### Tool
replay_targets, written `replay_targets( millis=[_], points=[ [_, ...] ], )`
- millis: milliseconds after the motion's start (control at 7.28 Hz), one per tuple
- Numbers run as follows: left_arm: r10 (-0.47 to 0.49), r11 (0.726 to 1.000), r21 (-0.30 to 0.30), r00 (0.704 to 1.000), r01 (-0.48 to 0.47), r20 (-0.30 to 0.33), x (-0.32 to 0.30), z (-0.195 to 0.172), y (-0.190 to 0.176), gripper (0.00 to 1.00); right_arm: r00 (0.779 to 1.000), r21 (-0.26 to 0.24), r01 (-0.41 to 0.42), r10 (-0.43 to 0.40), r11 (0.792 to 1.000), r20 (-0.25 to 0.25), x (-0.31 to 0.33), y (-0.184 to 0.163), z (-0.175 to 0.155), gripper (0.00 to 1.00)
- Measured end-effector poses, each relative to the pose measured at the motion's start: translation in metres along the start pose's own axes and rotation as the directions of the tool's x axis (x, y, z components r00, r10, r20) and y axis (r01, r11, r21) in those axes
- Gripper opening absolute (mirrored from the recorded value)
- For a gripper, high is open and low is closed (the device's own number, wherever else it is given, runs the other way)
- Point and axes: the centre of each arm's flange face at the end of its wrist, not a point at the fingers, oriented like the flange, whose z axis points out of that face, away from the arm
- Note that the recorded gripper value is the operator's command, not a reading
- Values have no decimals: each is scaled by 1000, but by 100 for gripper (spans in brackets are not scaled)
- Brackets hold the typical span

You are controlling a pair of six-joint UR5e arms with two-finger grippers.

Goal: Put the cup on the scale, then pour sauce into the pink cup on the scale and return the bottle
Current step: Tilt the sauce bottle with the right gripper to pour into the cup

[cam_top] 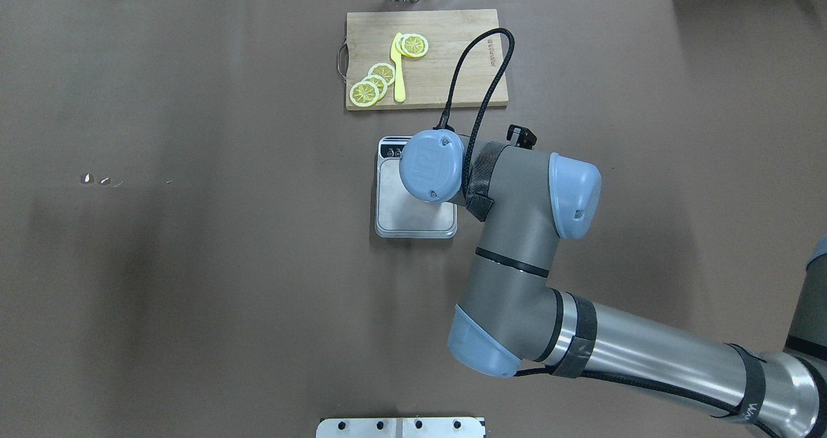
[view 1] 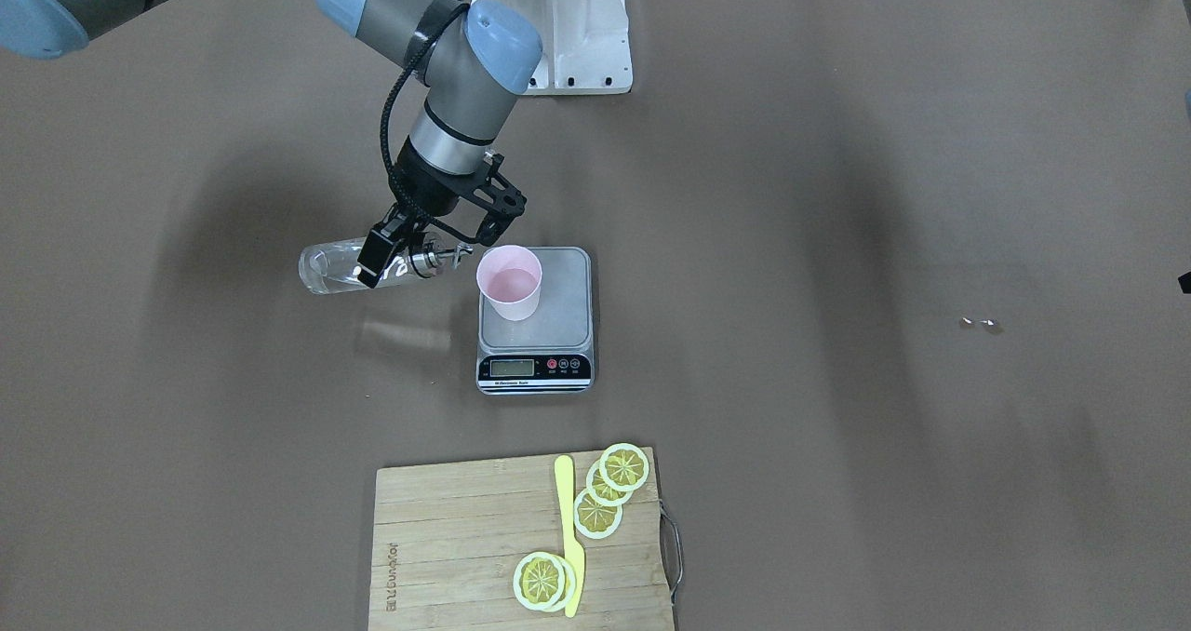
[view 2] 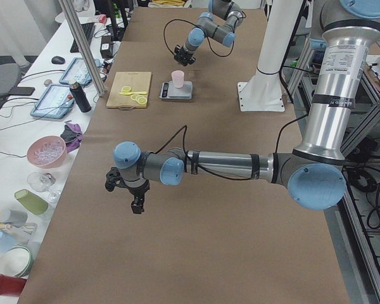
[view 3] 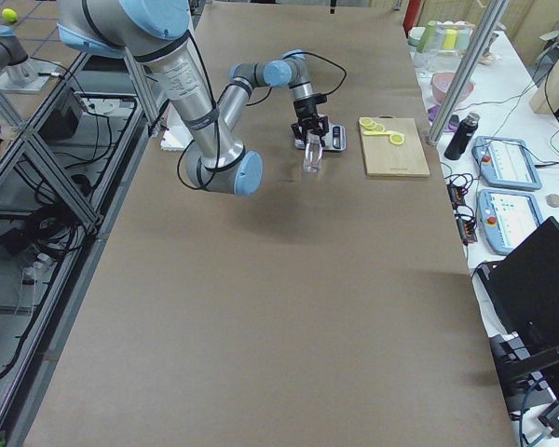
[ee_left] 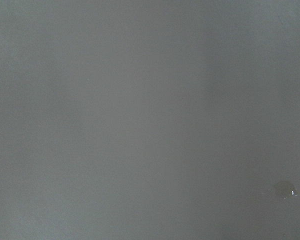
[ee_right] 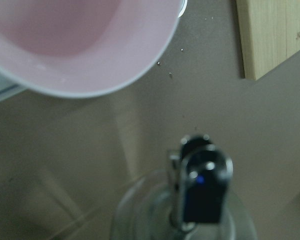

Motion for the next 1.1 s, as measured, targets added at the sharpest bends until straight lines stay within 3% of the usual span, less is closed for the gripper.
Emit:
replay_targets(
  millis=[412,1100],
  points=[
    [-26,1000,12,1000,26,13,4,-5,-6,98,1000,-52,11,-13,999,-29,3,0,-2,63],
    [-75,997,29,997,74,17,12,-14,-10,98,999,-91,22,-26,996,-46,4,-23,-15,63]
  ],
)
